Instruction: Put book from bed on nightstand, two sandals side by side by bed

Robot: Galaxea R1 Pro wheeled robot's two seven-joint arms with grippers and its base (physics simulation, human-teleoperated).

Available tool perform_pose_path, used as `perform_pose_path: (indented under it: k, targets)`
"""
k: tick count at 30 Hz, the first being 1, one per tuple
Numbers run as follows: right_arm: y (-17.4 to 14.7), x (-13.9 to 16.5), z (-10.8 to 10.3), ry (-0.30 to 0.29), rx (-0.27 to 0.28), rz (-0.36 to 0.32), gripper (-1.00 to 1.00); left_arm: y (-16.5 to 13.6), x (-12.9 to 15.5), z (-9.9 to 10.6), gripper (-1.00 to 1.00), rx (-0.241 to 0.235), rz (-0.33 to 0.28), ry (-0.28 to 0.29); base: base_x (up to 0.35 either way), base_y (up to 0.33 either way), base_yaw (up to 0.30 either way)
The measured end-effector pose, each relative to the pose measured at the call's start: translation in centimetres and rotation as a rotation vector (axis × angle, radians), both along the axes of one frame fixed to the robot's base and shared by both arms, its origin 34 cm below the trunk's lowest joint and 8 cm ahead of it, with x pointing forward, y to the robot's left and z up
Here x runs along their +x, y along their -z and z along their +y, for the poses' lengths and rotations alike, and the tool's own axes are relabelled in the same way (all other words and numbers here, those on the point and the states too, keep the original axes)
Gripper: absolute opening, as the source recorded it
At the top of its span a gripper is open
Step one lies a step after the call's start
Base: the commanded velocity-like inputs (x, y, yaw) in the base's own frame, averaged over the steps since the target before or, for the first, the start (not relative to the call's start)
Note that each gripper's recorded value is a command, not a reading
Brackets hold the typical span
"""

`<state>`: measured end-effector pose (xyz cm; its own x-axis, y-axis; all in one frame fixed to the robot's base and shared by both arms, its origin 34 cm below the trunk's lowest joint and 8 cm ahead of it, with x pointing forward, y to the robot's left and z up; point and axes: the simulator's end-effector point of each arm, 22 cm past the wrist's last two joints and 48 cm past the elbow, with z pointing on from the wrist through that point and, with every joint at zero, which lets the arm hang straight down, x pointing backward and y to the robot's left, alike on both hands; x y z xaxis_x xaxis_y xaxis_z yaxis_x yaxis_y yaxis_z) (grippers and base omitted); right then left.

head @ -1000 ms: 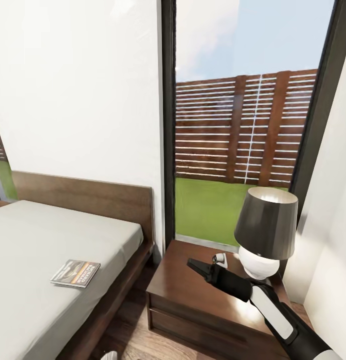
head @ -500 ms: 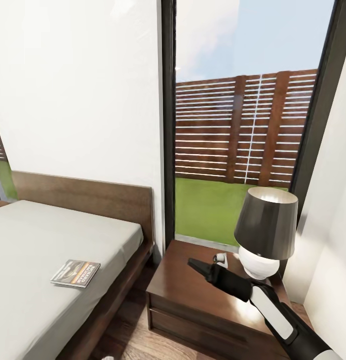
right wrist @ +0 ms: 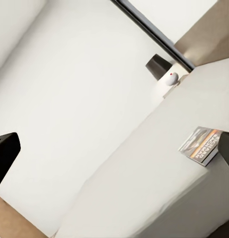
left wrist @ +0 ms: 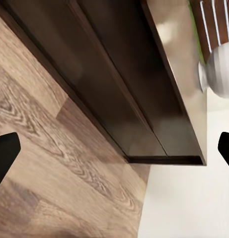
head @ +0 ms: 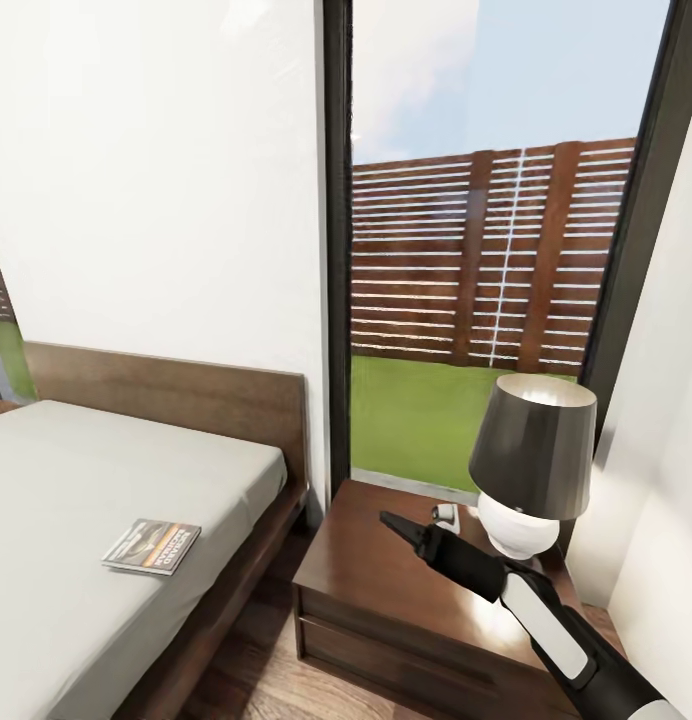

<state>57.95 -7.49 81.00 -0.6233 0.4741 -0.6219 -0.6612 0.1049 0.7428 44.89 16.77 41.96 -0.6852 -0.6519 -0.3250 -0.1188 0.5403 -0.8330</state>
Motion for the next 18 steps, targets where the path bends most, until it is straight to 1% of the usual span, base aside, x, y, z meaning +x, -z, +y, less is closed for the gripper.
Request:
perform_pose_path:
  k: [3,6,18]
  targets:
    - [0.24,0.13,-0.14,0.005,-0.002,0.004,1.00,0.03,0.00,0.41,1.00,-0.009,-0.003,-0.037,0.000,0.000,0.109]
    - [0.44,0.24,-0.22,0.008,-0.002,0.008,1.00,-0.06,0.09,0.66,1.00,-0.016,-0.011,-0.060,0.000,0.000,0.142]
    - [0.77,0.60,-0.56,0.017,0.003,0.016,1.00,0.00,-0.05,0.88,1.00,-0.025,-0.017,-0.080,0.000,0.000,0.168]
